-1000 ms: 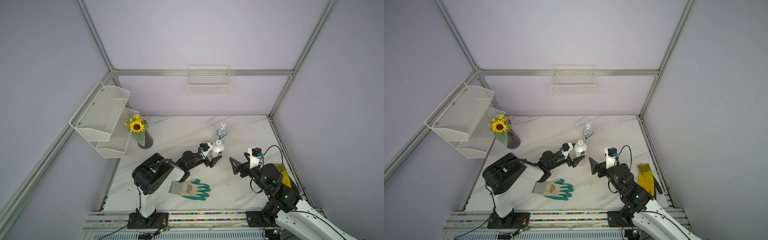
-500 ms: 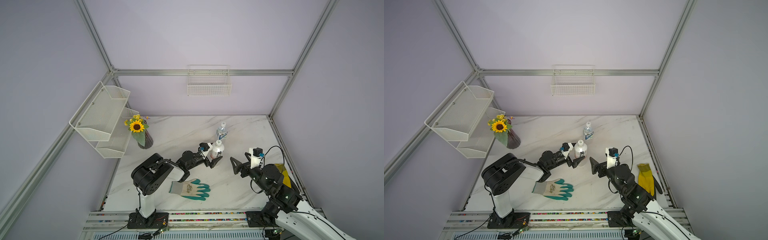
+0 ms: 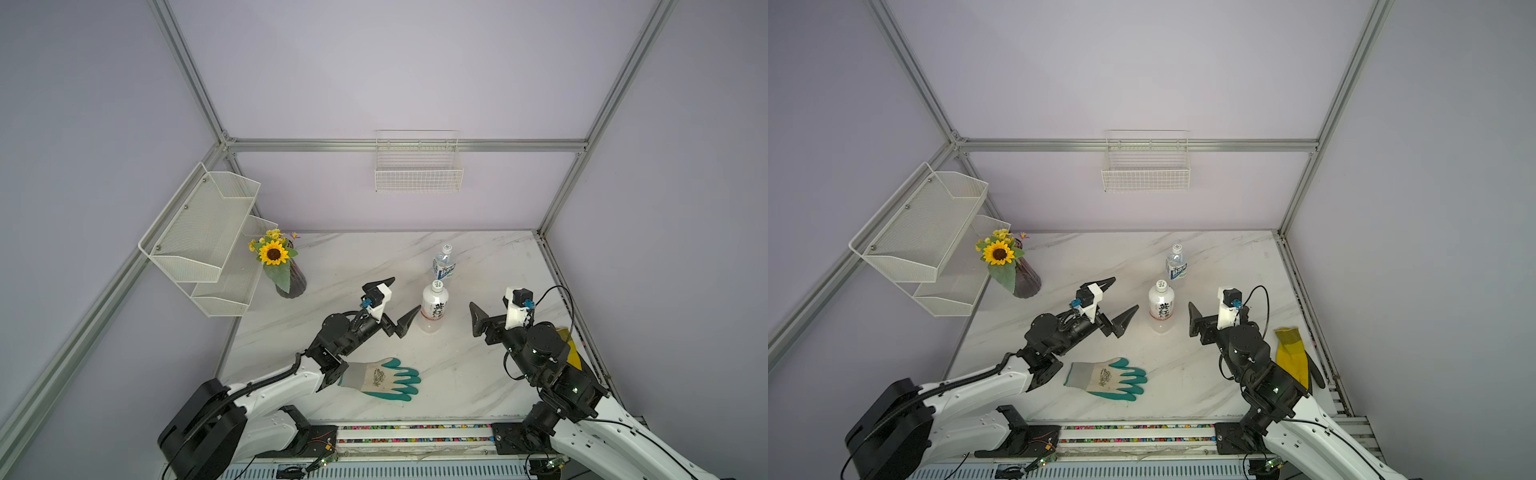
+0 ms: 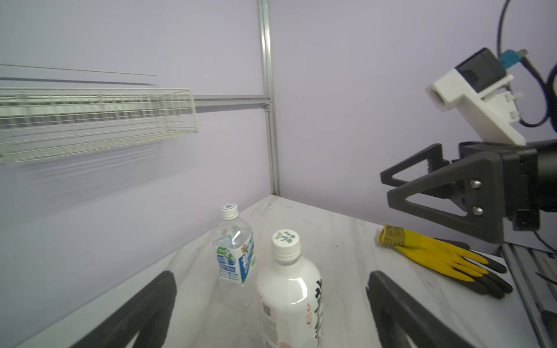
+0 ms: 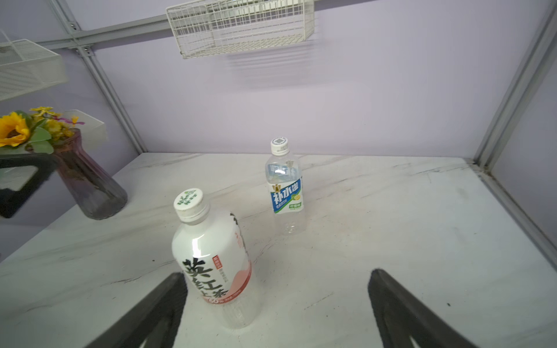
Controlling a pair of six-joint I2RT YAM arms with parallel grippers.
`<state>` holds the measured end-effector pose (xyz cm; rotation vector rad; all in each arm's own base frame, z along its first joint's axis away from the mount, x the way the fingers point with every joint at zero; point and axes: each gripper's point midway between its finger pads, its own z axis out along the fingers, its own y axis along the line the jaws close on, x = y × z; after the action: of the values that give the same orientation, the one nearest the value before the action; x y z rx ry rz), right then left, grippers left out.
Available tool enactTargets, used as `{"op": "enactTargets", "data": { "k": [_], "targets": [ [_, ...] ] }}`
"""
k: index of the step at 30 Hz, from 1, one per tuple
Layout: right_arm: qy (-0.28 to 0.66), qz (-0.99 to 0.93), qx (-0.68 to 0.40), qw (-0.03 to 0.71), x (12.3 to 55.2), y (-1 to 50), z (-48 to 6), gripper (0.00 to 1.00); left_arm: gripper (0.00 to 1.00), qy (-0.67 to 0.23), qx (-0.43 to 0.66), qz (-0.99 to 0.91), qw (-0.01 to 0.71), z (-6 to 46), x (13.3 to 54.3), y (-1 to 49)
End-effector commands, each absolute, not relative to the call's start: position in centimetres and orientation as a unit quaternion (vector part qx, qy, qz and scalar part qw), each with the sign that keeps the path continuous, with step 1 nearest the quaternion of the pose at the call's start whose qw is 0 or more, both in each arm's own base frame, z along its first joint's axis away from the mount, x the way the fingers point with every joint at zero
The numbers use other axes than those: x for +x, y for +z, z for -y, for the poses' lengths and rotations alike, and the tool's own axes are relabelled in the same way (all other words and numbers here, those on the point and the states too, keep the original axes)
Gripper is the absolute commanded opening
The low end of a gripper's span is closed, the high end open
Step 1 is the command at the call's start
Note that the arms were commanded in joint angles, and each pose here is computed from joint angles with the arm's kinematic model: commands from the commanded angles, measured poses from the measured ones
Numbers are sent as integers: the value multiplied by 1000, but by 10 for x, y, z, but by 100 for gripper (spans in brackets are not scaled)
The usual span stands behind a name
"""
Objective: Screw on the bottle caps
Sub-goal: Reset both arms
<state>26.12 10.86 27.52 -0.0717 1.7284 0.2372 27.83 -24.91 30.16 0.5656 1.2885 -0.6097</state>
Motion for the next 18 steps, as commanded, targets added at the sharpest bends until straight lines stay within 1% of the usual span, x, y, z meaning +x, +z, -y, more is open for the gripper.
{"op": "enactTargets", "data": {
  "k": [1,2,6,8,10,13,16,18],
  "targets": [
    [33,-748,2,663,284,287,-81,98,100,-167,145,-696,683,182,314,264],
    [25,-745,9,667,293,284,-74,97,100,-148,118,-714,674,165,319,256],
    [-6,-734,70,675,329,255,-26,97,100,-5,3,-762,648,80,335,225],
    [-23,-738,93,668,343,232,-8,98,100,43,-28,-772,633,51,339,211],
    [-35,-739,111,664,354,212,6,97,100,69,-51,-769,634,31,342,204],
    [-53,-717,112,686,359,197,17,97,100,113,-70,-751,646,4,345,195],
    [-44,-710,107,694,364,182,25,98,100,126,-101,-756,634,-21,352,173],
    [-56,-705,101,700,367,177,31,98,100,132,-97,-750,640,-25,359,162]
  ]
}}
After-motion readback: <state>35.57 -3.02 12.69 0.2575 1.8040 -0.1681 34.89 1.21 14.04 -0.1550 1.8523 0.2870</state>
